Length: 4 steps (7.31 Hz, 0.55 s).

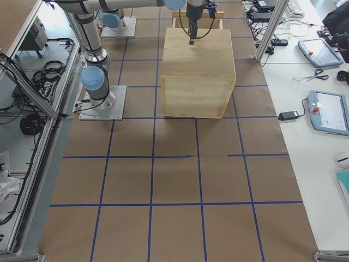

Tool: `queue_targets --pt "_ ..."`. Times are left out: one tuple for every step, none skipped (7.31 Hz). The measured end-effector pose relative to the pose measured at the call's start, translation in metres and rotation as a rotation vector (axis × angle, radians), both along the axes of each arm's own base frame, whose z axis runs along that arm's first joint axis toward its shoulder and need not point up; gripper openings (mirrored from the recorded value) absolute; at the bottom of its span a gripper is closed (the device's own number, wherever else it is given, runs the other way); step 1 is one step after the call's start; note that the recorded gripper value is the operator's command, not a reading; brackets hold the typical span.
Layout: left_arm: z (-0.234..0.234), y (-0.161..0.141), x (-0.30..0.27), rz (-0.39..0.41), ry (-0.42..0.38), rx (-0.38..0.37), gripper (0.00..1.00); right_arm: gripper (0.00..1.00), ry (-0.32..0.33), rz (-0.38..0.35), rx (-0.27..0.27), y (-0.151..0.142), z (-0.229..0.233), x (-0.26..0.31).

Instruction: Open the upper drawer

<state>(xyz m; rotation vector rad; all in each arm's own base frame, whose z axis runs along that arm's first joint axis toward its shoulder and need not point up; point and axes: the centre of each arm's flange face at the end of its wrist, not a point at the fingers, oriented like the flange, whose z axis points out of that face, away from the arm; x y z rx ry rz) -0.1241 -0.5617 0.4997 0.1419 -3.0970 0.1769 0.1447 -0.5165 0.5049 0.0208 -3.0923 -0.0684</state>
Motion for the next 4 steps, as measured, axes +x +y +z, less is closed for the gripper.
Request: queue_targets --pt "0.000 0.004 0.021 0.035 -0.002 0.022 1.00 1.00 0.000 0.000 0.000 0.000 0.000 0.000" --pt "0.003 0.011 0.034 0.047 -0.002 0.038 1.00 1.00 0.000 0.000 0.000 0.000 0.000 0.000" --pt "0.007 0.017 0.041 0.034 -0.003 0.047 1.00 1.00 0.000 0.000 0.000 0.000 0.000 0.000" --pt "0.010 0.023 0.042 0.017 -0.005 0.056 1.00 1.00 0.000 0.000 0.000 0.000 0.000 0.000"
